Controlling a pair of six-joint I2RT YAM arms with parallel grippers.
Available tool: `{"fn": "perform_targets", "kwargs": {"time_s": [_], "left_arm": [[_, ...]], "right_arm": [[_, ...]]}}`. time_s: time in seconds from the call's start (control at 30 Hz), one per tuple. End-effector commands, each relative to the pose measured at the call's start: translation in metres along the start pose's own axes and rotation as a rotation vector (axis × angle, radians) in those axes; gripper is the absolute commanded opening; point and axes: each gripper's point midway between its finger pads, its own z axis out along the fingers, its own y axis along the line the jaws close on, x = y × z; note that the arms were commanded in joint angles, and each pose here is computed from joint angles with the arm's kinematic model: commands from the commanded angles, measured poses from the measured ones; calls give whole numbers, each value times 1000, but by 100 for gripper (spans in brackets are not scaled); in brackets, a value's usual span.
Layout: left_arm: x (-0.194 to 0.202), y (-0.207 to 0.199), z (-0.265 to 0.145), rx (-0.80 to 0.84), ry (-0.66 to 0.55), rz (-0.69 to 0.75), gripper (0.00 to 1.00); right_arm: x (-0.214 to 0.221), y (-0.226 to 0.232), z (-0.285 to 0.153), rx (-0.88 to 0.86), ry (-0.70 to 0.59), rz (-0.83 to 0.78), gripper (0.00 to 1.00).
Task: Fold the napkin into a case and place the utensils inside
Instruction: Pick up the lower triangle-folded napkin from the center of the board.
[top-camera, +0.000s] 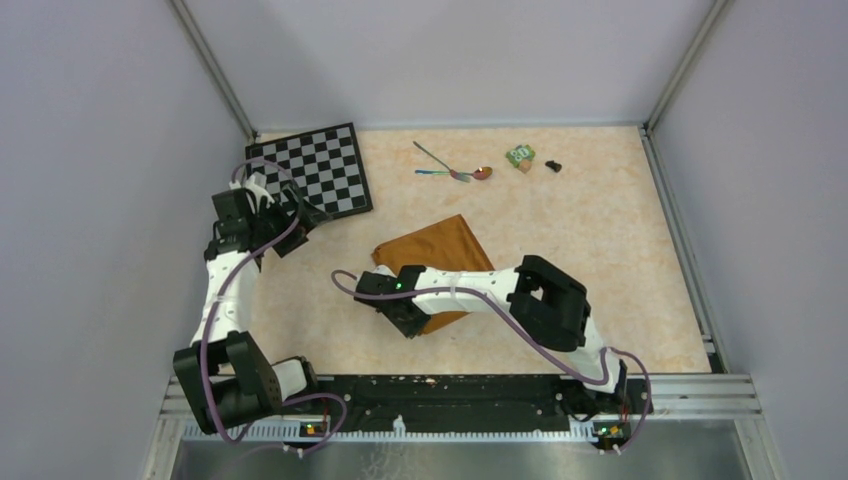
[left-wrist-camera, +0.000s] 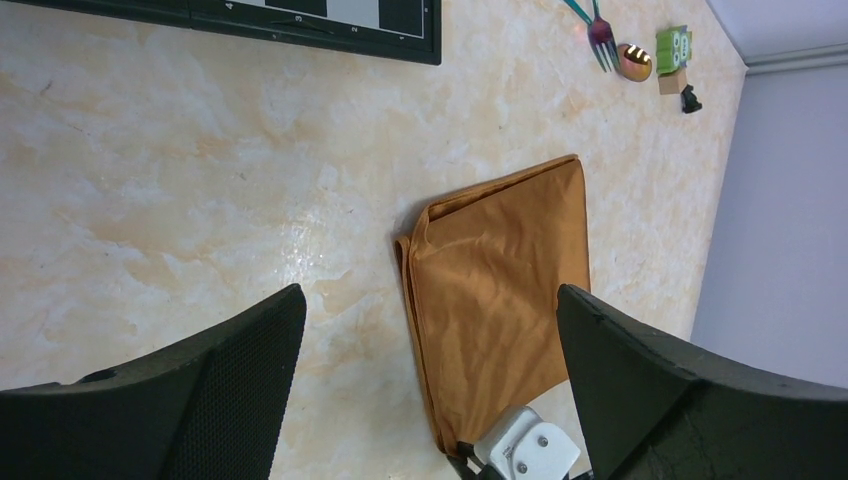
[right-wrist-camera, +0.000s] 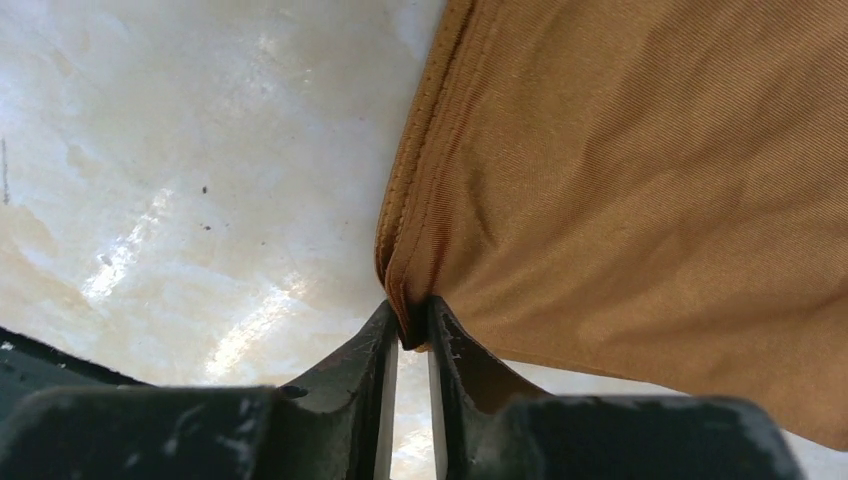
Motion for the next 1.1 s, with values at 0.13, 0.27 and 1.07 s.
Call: {"fn": "perform_targets", "kwargs": {"time_s": [0.13,0.27,1.07], "left_arm": [[11,-4,2,77,23,20,99],[28,0,7,109,72,-9,99],[146,-31,67,184,181,-317,94]], "right_arm": [[6,-22,22,129,-11,-11,0],[-12,-12,4,43,-109,8,0],[-25,-60,-90,-608,-537,449,0]]}}
